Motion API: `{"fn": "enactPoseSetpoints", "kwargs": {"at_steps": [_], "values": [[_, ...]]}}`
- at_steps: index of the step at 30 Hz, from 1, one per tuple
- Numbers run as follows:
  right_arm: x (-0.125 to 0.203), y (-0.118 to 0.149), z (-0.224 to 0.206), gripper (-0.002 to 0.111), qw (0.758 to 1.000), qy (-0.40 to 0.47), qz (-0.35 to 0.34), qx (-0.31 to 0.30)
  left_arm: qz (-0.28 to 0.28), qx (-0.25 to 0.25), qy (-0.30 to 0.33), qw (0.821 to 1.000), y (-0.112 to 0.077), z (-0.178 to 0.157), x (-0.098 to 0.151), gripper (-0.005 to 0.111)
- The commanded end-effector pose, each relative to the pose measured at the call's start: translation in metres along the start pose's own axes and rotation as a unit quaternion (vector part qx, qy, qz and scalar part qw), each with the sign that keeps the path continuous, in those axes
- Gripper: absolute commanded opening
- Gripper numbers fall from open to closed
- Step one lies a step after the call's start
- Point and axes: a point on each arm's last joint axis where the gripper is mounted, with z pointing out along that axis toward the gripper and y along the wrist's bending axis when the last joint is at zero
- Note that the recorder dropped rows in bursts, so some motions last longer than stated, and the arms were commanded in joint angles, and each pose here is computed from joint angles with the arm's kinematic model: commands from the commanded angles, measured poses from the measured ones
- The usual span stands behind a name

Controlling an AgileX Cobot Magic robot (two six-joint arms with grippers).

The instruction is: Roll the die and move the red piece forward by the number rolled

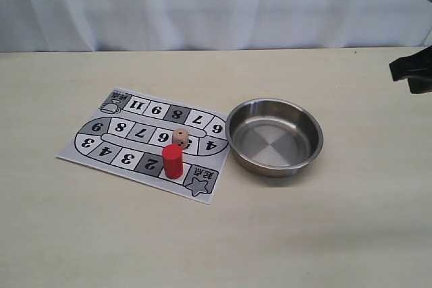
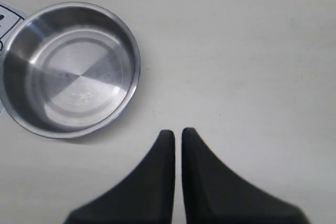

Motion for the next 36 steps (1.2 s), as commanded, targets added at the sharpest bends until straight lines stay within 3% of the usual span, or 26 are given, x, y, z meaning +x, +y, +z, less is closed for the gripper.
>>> {"fn": "enactPoseSetpoints", "kwargs": {"at_steps": [1,10,18,26,36], "values": [[0.015,0.003,-0.033,0.004,1.000,-0.028,0.001,0.001,-0.002,0.000,-0.006,1.000,0.000,0.000,-0.002,0.000],[0.047,0.010,-0.104,0.004,0.991,-0.133,-0.004,0.009,-0.002,0.000,-0.007,1.000,0.000,0.000,-0.003,0.000],[0.094,0.019,-0.175,0.004,0.970,-0.244,-0.014,0.017,-0.002,0.000,-0.007,1.000,0.000,0.000,-0.003,0.000],[0.149,0.028,-0.229,0.004,0.928,-0.370,-0.022,0.028,-0.002,0.000,-0.007,1.000,0.000,0.000,-0.003,0.000],[0.212,0.036,-0.264,0.004,0.875,-0.481,-0.030,0.038,-0.002,0.000,-0.006,1.000,0.000,0.000,-0.002,0.000]]}}
